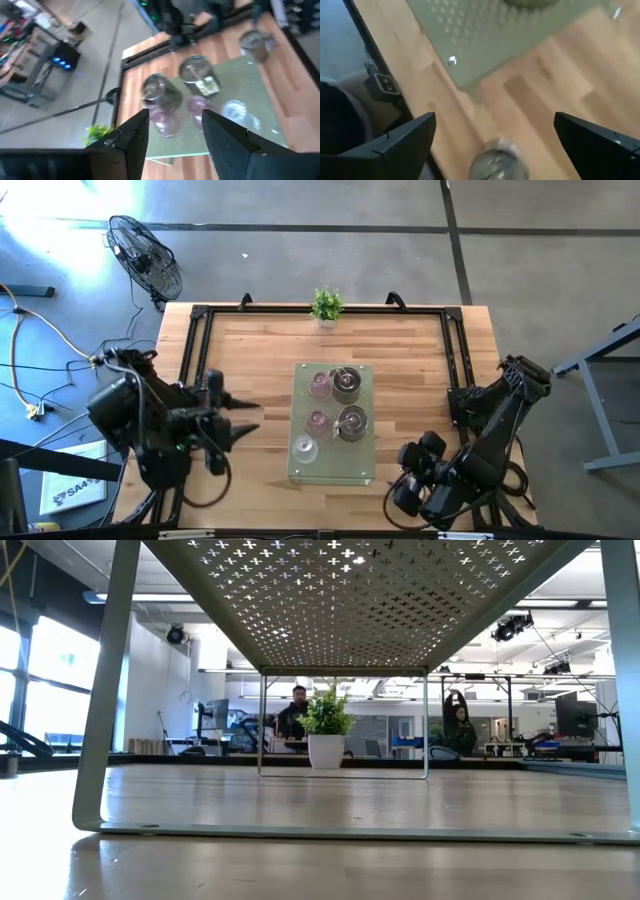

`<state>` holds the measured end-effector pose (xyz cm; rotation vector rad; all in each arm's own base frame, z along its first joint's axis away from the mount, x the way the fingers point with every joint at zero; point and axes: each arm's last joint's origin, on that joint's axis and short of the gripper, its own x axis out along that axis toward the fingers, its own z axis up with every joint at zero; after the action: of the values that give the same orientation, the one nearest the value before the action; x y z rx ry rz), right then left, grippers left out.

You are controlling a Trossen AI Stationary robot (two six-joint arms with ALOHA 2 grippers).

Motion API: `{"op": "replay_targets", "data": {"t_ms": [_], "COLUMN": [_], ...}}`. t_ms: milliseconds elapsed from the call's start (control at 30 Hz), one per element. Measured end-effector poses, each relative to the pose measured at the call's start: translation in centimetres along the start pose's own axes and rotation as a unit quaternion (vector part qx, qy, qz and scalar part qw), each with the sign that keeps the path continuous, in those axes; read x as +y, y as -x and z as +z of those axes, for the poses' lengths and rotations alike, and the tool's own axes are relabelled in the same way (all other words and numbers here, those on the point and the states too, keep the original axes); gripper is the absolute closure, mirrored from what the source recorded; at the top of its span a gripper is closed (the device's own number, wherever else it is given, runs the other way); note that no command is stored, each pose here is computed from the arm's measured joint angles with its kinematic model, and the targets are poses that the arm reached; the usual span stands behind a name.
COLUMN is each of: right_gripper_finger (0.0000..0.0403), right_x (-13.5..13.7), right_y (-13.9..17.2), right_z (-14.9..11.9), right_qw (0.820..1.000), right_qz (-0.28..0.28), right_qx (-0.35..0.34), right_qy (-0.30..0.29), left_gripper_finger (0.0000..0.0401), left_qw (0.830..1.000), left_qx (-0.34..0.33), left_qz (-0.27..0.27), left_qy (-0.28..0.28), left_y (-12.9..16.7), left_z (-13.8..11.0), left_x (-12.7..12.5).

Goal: Pick & Place candle stick holders
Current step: Put the silver scented candle on the shelf

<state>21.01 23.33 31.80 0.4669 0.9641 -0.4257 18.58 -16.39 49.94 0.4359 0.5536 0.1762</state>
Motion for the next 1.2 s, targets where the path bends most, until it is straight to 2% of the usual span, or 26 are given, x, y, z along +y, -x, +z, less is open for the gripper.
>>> {"op": "replay_targets", "data": {"t_ms": [133,267,500,600,800,933,1200], "right_gripper_finger": [0.0003,0.0003,0.0003,0.0003,0.0003,0.0003,0.0003], "right_x": [0.0,-0.1,-0.4,-0.1,0.5,0.8,1.6], "right_y": [0.0,0.1,-1.0,-1.7,-2.7,-3.4,-5.3], "right_z": [-0.3,-0.6,-1.4,-1.6,-2.0,-2.5,-3.4], "right_qw": [0.995,0.981,0.935,0.925,0.923,0.914,0.923], "right_qz": [0.001,-0.013,-0.106,-0.121,-0.132,-0.149,-0.111], "right_qx": [0.048,0.082,0.159,0.18,0.185,0.202,0.208], "right_qy": [-0.086,-0.174,-0.3,-0.313,-0.311,-0.318,-0.304], "left_gripper_finger": [0.0224,0.0224,0.0224,0.0224,0.0224,0.0224,0.0224], "left_qw": [0.999,0.998,0.992,0.989,0.987,0.987,0.987], "left_qx": [-0.006,0.0,0.013,0.014,0.018,0.013,0.012], "left_qz": [0.028,0.041,0.097,0.12,0.124,0.122,0.127], "left_qy": [0.027,0.053,0.076,0.09,0.099,0.108,0.101], "left_y": [0.7,1.0,0.0,-0.6,-1.7,-2.1,-2.2], "left_z": [-1.3,-3.3,-7.7,-9.6,-12.3,-13.1,-13.3], "left_x": [1.5,2.5,2.5,2.2,1.4,1.1,1.0]}}
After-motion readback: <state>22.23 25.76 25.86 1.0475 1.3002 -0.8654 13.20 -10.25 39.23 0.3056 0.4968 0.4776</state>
